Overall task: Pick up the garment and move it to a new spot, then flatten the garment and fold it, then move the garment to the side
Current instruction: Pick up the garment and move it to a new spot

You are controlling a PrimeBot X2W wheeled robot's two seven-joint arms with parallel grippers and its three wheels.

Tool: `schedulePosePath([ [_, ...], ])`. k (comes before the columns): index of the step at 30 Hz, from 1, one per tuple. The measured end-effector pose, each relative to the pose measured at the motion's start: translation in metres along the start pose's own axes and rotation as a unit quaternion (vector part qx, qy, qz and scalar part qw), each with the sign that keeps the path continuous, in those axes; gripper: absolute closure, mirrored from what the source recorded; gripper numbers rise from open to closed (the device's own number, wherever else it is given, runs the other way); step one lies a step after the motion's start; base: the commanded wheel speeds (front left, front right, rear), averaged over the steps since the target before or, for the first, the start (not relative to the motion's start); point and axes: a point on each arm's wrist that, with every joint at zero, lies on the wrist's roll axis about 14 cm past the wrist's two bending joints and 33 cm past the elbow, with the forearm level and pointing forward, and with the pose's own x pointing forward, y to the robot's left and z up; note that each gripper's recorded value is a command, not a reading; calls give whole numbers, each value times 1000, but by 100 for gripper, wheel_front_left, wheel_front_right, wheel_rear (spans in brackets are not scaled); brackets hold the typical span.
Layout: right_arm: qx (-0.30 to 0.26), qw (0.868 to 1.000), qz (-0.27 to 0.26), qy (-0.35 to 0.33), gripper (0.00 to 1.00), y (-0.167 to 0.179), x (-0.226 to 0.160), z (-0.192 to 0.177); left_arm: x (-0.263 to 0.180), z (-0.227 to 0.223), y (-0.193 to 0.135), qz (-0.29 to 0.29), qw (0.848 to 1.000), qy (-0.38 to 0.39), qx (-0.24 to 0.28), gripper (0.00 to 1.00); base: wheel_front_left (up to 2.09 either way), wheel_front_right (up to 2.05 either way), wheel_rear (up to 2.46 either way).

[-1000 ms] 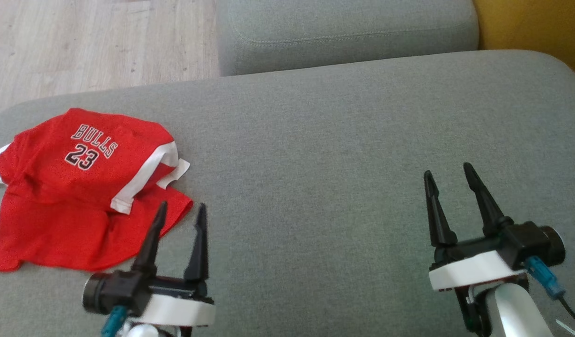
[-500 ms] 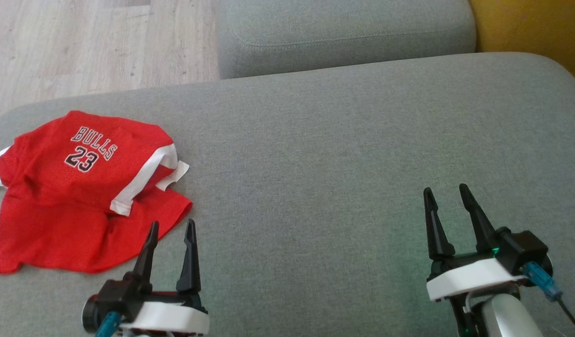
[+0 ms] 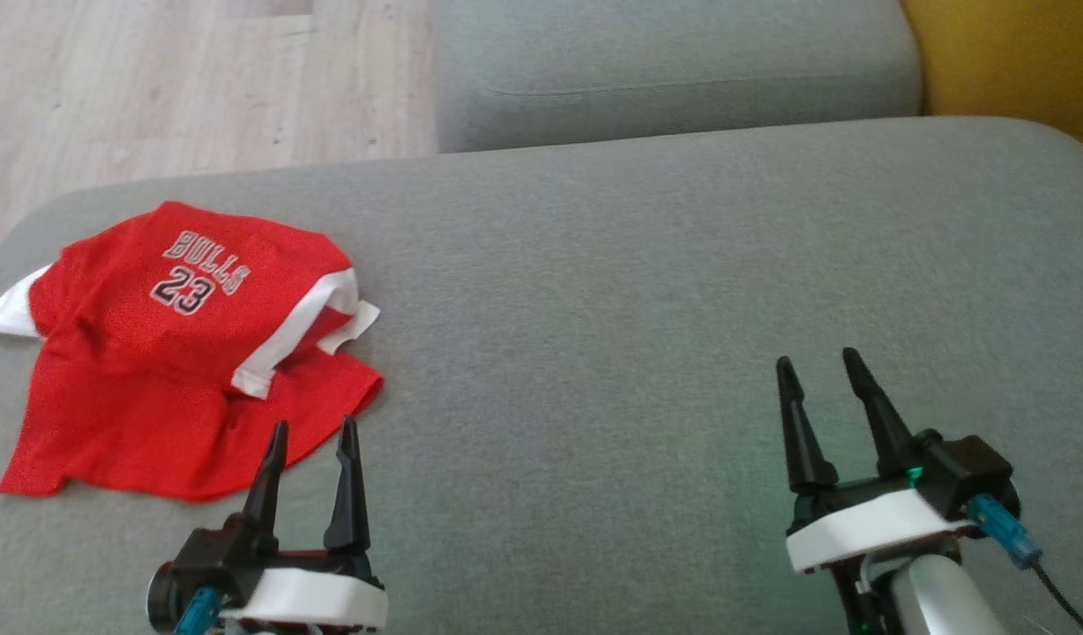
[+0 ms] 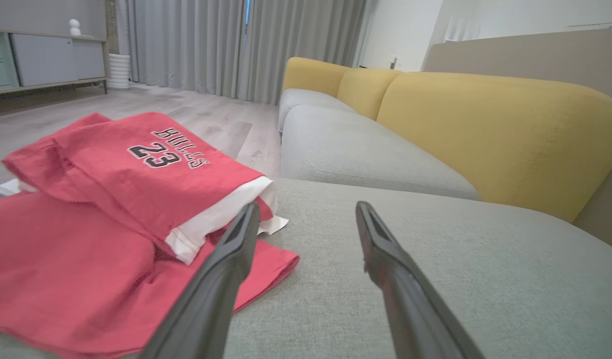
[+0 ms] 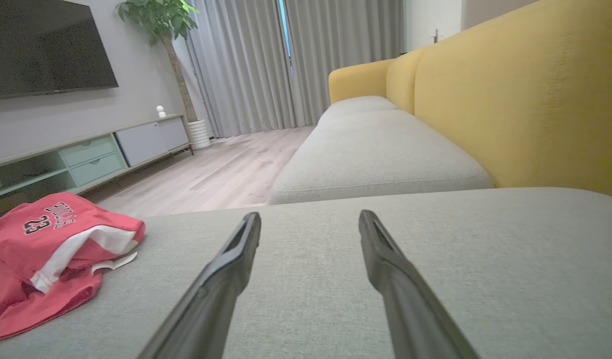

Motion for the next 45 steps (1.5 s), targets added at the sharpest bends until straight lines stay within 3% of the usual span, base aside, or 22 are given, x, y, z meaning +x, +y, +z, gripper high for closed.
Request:
schedulePosePath([
  [13,19,994,101,21,0,67,9,-13,-28,18,49,86,996,-30,7,0,0,0,0],
  [28,39,973,220,51,0,146,-1,-28,-87,21,99,187,981,-47,2,0,0,0,0],
  [45,44,976,207,58,0,138,-2,-34,-75,33,103,180,982,-56,25,0,0,0,0],
])
